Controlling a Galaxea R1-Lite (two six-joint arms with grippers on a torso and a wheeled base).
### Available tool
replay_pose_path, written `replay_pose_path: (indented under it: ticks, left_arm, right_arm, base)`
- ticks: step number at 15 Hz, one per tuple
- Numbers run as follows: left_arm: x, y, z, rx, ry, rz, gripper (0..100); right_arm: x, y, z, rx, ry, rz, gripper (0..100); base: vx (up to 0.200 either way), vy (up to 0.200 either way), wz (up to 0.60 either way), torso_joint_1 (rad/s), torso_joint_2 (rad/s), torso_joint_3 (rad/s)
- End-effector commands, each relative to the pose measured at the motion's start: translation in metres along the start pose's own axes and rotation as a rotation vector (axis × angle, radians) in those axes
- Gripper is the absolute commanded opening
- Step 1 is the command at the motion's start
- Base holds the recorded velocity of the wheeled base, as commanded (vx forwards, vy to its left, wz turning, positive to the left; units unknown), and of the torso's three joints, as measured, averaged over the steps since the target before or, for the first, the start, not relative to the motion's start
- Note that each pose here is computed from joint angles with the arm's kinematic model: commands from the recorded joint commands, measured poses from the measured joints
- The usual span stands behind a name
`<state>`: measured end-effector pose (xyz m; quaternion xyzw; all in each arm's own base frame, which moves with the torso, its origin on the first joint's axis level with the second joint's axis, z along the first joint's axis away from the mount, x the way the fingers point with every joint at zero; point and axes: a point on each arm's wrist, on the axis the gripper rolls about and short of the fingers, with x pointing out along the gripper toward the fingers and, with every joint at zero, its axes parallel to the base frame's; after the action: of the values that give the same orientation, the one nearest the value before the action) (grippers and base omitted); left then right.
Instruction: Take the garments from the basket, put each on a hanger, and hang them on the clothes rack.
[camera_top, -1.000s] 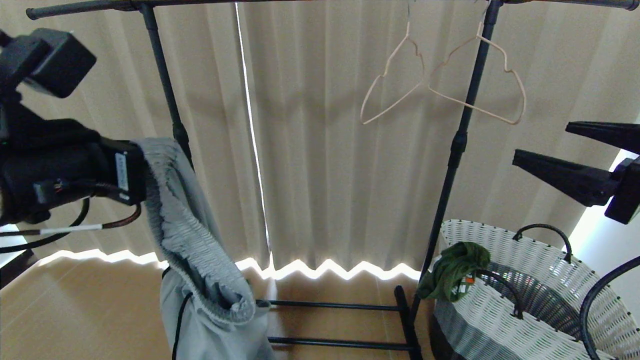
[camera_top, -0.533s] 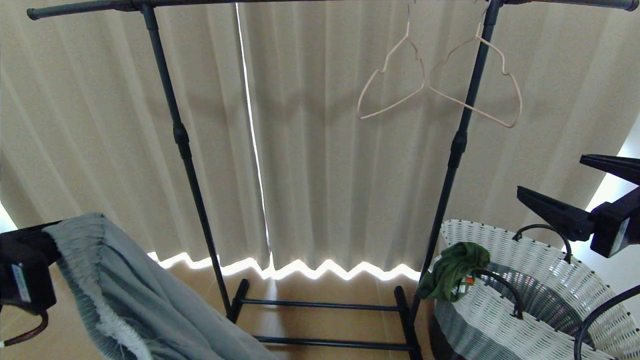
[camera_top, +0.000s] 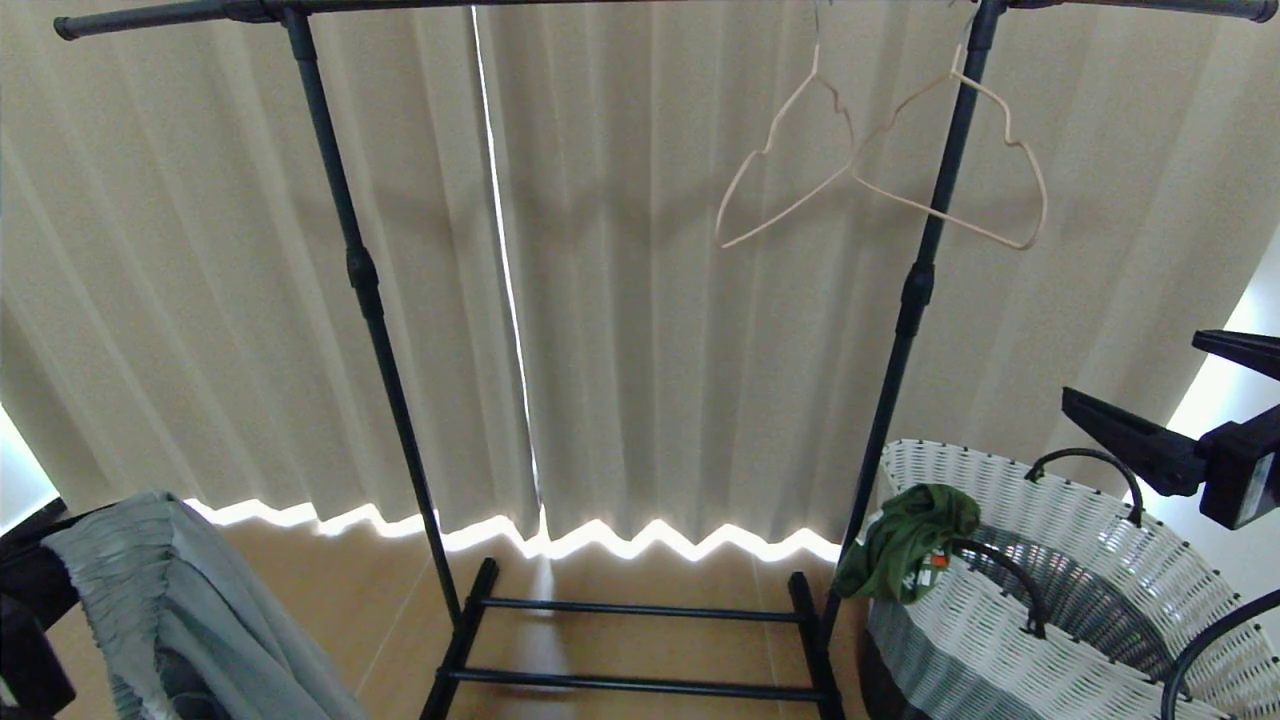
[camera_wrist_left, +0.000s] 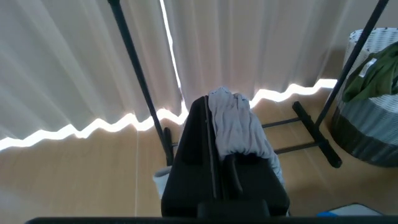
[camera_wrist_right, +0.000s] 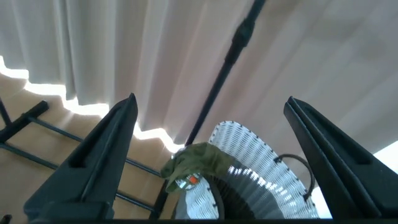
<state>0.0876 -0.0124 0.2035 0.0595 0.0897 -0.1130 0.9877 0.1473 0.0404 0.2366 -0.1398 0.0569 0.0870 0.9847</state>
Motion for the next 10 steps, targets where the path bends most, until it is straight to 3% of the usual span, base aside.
replay_pose_path:
  ticks: [1, 6, 10]
  left_arm:
    - [-0.012, -0.001, -0.002, 0.002, -0.039, 0.006, 0]
    - [-0.015, -0.003, -0.004, 0.006, -0.046, -0.008, 0]
    - [-0.015, -0.003, -0.005, 0.007, -0.045, -0.013, 0]
  right_arm:
    - [-0.006, 0.0, -0.012, -0.001, 0.023, -0.012, 100]
    - [-0.007, -0.017, -0.026, -0.003, 0.086, -0.136, 100]
    - [-0.009, -0.02, -0.023, 0.001, 0.071, -0.146, 100]
  base:
    - [0.0, 0.0, 0.0, 0.0, 0.0, 0.0]
    - [0.0, 0.0, 0.0, 0.0, 0.0, 0.0]
    - [0.0, 0.0, 0.0, 0.0, 0.0, 0.0]
